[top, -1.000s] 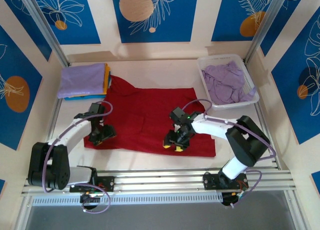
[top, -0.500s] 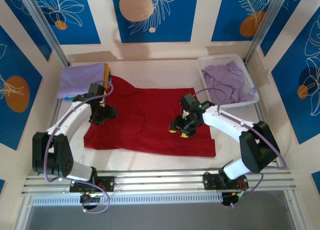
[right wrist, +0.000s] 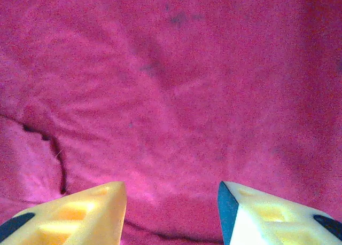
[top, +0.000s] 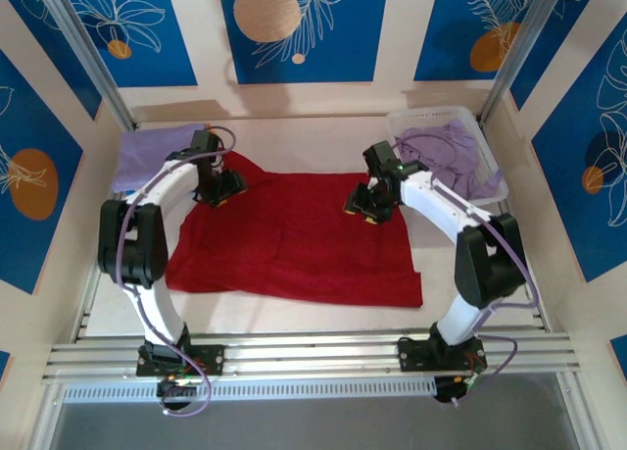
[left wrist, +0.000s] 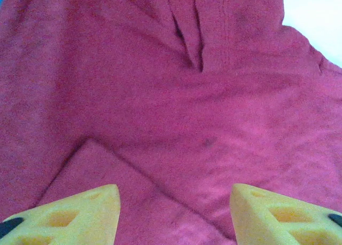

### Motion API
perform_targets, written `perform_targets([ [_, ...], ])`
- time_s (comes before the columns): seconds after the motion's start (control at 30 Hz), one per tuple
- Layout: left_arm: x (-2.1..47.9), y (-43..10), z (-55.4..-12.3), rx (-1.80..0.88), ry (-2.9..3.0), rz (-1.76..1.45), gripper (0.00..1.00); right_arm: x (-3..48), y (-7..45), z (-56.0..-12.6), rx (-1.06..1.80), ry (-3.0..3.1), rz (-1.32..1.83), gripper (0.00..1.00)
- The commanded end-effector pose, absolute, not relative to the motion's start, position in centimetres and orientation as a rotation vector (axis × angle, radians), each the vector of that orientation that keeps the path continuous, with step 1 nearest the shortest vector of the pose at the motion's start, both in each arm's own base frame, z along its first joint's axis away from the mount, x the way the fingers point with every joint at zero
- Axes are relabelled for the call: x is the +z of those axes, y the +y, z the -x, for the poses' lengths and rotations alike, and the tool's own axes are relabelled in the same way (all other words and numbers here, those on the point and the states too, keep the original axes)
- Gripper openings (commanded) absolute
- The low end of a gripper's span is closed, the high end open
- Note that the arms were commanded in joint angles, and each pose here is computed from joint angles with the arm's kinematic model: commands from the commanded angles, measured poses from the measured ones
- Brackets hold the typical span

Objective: Fold and stack the t-shirts

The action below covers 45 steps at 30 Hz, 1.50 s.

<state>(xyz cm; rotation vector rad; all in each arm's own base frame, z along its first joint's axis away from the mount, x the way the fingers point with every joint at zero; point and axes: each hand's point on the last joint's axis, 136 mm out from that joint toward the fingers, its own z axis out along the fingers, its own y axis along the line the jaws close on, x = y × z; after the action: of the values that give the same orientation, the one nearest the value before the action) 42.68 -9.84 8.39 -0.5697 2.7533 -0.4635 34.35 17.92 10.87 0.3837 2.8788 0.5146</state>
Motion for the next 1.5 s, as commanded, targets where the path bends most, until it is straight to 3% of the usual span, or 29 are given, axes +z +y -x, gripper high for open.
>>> perform_targets([
  [0.0, 8.4, -11.3, -44.9, -0.532, 2.736, 0.582, 0.55, 10.8, 16.6, -36.1, 0.354, 2.909, -0.274, 0.49],
  [0.37, 4.6, -12.5, -48.4, -0.557, 2.756, 0.690, 0.48, 11.3, 16.2, -40.7, 0.331, 2.890, -0.242, 0.49],
  [0.7, 3.9, -13.8, -50.0, -0.613, 2.726, 0.685, 0.32, 11.2, 15.4, -41.6, 0.305, 2.887, -0.228, 0.48],
  [0.97, 3.8, -13.8, -50.4, -0.600, 2.720, 0.680, 0.26, 10.2, 15.0, -41.7, 0.246, 2.911, -0.193, 0.48],
  [1.2, 4.9, -13.9, -50.8, -0.580, 2.706, 0.647, 0.00, 9.3, 14.5, -42.2, 0.166, 2.924, -0.122, 0.48],
  [1.47, 7.4, -13.8, -51.0, -0.571, 2.690, 0.594, 0.00, 7.6, 14.8, -44.5, 0.030, 2.922, 0.030, 0.45],
])
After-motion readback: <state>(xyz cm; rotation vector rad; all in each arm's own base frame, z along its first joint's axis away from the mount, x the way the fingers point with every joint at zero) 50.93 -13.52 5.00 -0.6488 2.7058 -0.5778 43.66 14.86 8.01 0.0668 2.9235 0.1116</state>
